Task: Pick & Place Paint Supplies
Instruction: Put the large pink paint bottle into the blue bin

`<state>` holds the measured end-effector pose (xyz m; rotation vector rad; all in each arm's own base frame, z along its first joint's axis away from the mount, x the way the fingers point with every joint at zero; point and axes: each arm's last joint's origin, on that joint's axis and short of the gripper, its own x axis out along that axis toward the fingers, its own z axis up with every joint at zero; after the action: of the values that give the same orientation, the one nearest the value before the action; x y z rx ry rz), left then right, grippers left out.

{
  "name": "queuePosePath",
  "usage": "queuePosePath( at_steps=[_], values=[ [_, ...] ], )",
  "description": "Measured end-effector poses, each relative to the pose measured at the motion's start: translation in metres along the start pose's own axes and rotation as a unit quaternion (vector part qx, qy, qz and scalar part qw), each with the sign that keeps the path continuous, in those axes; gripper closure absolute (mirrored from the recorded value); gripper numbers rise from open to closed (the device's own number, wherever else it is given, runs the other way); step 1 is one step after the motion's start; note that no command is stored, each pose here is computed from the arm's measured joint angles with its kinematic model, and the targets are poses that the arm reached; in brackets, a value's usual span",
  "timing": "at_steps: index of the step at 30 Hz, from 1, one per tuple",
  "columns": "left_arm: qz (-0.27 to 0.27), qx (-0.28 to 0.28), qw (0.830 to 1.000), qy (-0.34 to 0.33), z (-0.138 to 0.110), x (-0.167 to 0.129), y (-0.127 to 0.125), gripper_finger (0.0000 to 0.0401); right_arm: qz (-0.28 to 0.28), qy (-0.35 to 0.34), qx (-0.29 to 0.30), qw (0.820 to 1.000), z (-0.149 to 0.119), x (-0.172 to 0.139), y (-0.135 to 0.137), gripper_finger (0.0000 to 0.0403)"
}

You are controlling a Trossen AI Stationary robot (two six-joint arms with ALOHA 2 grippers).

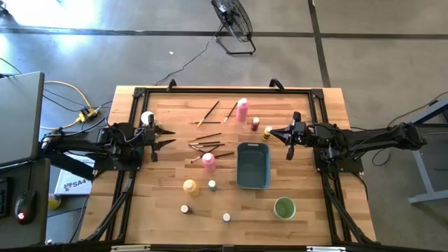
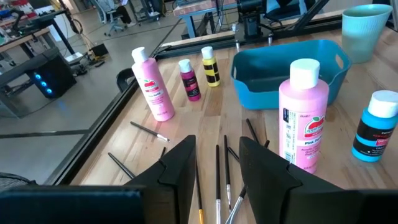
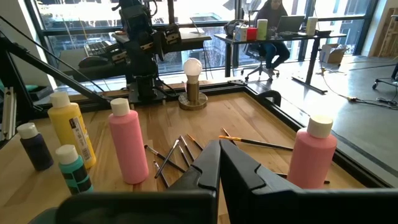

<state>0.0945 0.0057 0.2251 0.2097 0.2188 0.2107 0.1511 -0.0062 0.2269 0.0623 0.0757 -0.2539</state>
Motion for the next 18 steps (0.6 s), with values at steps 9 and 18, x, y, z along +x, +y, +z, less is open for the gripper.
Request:
queuePosePath(
  at_steps=[9,18],
  values=[
    [0.0,0.0,1.0,0.0,0.0,0.0,0.0,0.0281,0.001,0.0,0.006,1.0,0.0001,0.0,0.0,0.0401],
    [-0.019,-0.034,0.999,-0.003,0.0001,0.0,-0.0011,0.0281,0.017,0.001,0.005,1.0,0.0,0.0,0.001,0.0401]
  ],
)
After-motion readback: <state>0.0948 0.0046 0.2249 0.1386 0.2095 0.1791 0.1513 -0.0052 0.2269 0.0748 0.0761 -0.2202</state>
